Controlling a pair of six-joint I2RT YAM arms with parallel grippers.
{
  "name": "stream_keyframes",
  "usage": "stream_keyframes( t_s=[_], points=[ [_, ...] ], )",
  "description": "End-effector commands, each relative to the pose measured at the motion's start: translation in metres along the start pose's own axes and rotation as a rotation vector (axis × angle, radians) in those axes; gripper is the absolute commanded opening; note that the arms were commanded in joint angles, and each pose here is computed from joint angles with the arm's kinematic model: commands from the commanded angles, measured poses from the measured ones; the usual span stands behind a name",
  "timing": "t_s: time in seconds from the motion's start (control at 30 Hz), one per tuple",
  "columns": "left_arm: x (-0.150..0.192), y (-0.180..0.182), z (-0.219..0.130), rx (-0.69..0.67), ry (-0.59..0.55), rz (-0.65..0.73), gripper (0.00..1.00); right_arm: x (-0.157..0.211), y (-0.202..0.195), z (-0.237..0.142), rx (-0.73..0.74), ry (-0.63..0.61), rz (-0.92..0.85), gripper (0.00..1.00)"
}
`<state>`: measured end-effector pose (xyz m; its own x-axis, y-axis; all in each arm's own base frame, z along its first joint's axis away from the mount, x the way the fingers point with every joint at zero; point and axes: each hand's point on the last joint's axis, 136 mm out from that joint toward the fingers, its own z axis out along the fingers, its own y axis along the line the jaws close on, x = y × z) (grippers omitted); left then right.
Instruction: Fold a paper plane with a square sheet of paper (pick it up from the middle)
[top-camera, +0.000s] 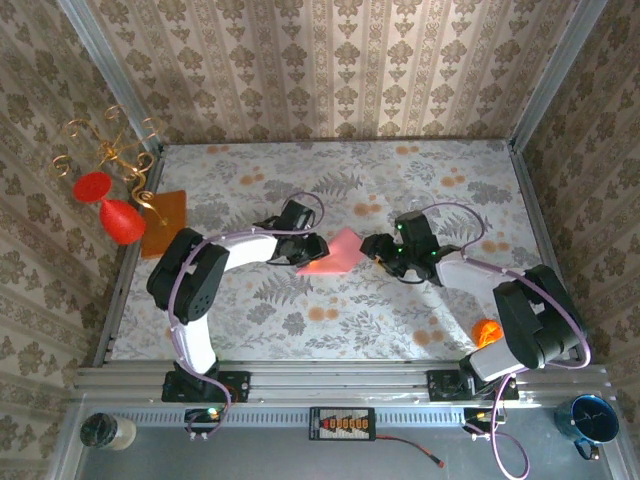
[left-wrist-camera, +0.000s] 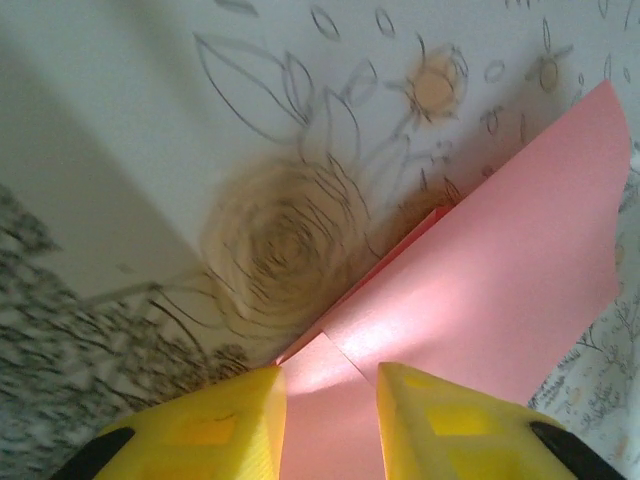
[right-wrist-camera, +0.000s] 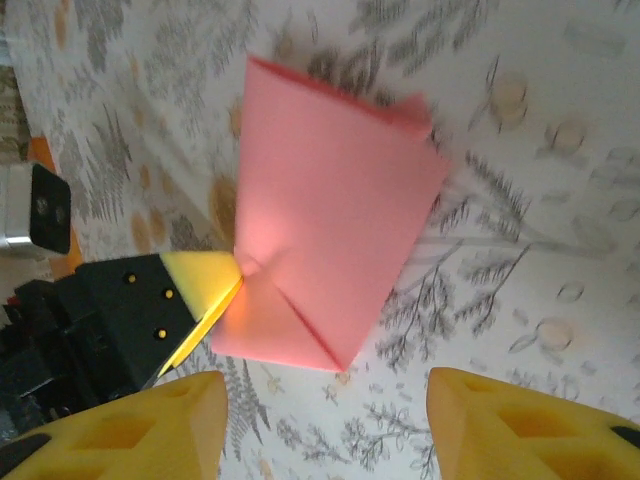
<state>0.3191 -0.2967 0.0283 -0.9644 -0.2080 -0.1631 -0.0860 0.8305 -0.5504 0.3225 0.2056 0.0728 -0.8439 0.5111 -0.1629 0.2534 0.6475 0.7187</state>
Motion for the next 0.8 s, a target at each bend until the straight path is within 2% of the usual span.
stream_keyframes(
  t_s=[0.0,0.23,0.4,0.77],
  points=[
    [0.018,0.015,0.013,-0.046,0.035,-0.121,0.3,0.015,-0.004,0.01,0.002,0.005,0.114,0.54],
    [0.017,0.023,0.01,-0.073,0.003,-0.155,0.29,0.045,-0.008,0.028,0.013,0.043,0.172,0.43],
    [0.018,0.025,0.012,-0.078,0.01,-0.154,0.29,0.052,-0.015,0.034,0.038,0.037,0.22,0.35],
    [0.018,0.025,0.011,-0.076,0.01,-0.142,0.29,0.05,-0.013,0.053,0.027,0.037,0.264,0.36]
  ],
)
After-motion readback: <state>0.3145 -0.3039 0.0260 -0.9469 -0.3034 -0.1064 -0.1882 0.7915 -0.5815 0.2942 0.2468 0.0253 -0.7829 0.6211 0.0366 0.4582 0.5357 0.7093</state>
